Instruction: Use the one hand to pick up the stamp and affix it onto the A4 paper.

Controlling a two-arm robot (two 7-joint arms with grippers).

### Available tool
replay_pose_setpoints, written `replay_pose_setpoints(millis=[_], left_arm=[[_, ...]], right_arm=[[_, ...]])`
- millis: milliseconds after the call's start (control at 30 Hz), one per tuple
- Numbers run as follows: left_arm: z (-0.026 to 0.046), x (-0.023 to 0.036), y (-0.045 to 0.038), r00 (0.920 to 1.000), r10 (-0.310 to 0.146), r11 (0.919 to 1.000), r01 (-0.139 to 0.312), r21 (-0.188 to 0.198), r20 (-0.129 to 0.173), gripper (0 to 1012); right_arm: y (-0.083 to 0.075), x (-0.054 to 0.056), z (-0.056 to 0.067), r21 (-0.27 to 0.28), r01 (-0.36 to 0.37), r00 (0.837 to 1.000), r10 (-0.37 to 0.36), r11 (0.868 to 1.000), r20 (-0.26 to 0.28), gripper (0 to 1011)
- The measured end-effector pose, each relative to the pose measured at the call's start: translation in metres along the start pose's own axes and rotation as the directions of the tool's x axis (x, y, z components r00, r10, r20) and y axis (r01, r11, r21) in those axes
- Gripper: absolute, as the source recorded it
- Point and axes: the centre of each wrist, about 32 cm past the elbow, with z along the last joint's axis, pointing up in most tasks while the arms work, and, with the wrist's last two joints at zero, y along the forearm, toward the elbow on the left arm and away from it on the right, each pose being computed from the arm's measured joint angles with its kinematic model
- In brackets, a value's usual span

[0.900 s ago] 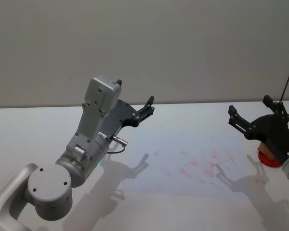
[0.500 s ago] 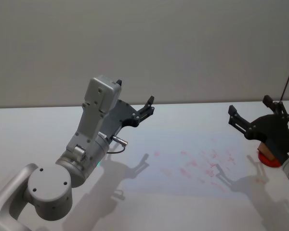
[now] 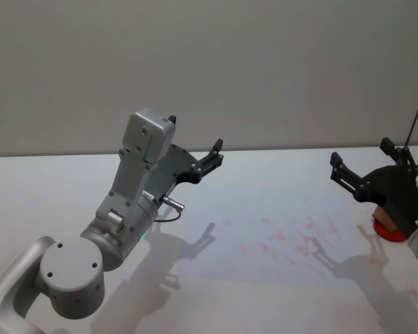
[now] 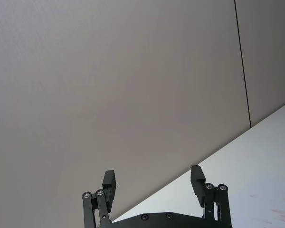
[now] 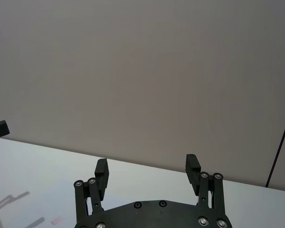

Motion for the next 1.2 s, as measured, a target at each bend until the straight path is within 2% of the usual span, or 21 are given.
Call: replay_pose_setpoints(millis=[367, 633, 833, 1200], left_arm=[[0.0000, 0.0000, 0.0000, 1.0000, 0.000, 1.0000, 0.000, 0.000, 0.000, 1001], [0.0000, 0.0000, 0.0000, 1.0000, 0.000, 1.0000, 0.000, 0.000, 0.000, 1001], [0.0000, 0.0000, 0.0000, 1.0000, 0.000, 1.0000, 0.000, 0.000, 0.000, 1001], [0.0000, 0.0000, 0.0000, 1.0000, 0.000, 1.0000, 0.000, 0.000, 0.000, 1001]], right_arm=[[0.001, 0.001, 0.000, 0.001, -0.003, 1.000, 0.003, 1.000, 0.000, 1001], [0.002, 0.007, -0.002, 0.007, -0.019, 1.000, 0.019, 1.000, -0.002, 1001], [0.000, 0.019, -0.005, -0.002, -0.033, 0.999, 0.033, 0.999, 0.000, 1001], [-0.010, 0.047, -0.017, -0.058, -0.049, 0.998, 0.050, 0.997, 0.032, 1001]])
